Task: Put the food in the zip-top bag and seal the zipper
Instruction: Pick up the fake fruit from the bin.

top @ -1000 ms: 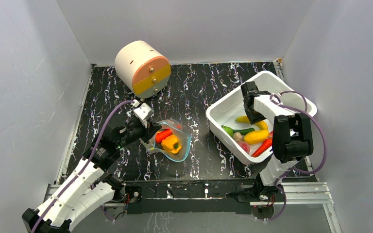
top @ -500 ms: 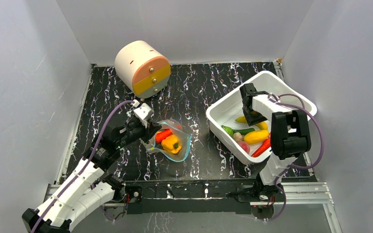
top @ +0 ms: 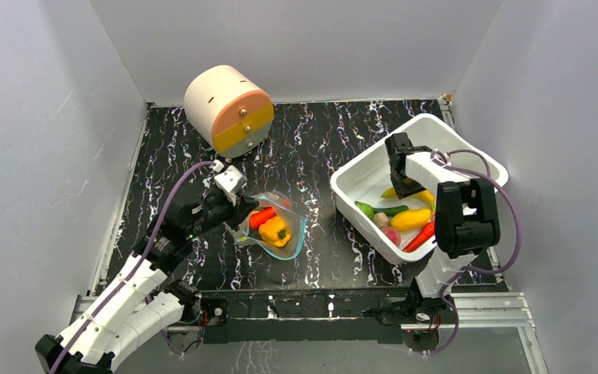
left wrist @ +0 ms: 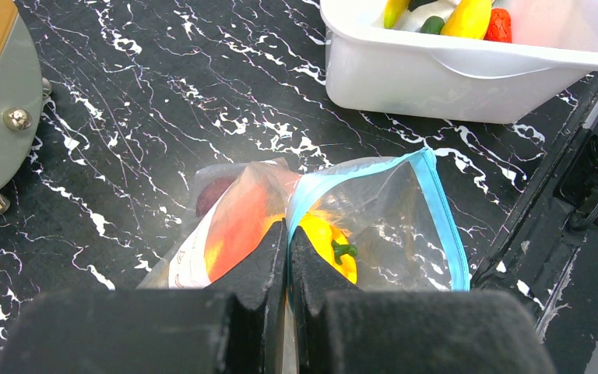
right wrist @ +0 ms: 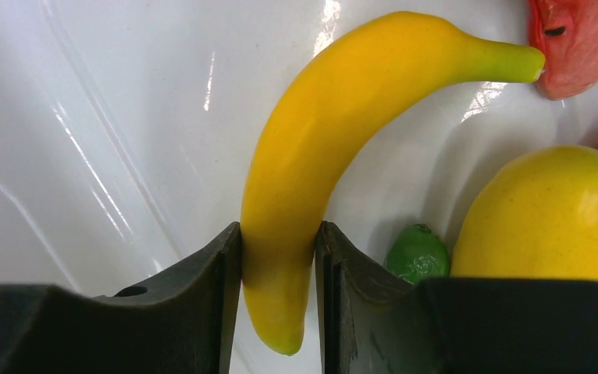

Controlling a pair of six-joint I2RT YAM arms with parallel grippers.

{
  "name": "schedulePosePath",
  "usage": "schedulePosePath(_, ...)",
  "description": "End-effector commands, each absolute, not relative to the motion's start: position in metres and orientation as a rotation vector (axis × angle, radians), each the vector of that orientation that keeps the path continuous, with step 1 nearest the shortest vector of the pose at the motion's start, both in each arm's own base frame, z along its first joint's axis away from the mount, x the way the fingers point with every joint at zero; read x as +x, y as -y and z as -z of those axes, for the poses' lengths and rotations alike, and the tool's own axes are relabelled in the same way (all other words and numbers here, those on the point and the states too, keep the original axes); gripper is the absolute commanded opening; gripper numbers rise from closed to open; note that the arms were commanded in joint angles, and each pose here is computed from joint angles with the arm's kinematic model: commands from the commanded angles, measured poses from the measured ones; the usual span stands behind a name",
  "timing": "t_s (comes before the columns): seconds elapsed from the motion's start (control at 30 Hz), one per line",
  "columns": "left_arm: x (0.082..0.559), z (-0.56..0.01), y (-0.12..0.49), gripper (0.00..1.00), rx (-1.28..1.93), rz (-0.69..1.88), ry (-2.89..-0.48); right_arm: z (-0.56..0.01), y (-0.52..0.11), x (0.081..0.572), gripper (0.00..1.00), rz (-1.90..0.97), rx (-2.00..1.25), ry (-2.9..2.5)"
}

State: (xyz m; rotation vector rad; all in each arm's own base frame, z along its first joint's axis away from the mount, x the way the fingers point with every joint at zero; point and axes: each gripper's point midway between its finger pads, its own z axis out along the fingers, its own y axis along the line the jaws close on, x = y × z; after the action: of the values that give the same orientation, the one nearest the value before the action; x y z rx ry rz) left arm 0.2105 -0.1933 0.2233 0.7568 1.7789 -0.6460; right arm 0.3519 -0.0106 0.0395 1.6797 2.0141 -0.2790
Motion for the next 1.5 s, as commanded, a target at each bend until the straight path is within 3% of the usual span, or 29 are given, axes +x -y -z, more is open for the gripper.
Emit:
schedulePosePath(0.0,0.211,-0.225,0.193,0.0,0.761,0.64,-1.758,-0.077,0.024,0.361,0.24,0.24,1.626,-1.903)
schedulePosePath(0.33,0.212,-0.224,0.193,0.0,0.752,0.642,-1.767,-0.129,0.031,0.355,0.2,0.17,1.477,-1.85)
schedulePosePath(0.47,0.21,-0.229,0.198,0.0,0.727,0.69,-1.764,-0.161,0.027,0.354,0.16,0.086,1.381,-1.809)
schedulePosePath(0.67,0.211,-0.24,0.204,0.0,0.688,0.741,-1.805,-0.208,0.005,0.356,0.17,-0.086,1.166,-1.787)
schedulePosePath(1.1,0.227,-0.281,0.211,0.0,0.459,0.821,-1.892,-0.309,-0.132,0.342,0.14,-0.589,0.55,-1.731)
schedulePosePath(1.47,0.239,-0.273,0.214,0.0,0.27,0.855,-2.001,-0.351,-0.234,0.286,0.08,-0.858,0.291,-1.664)
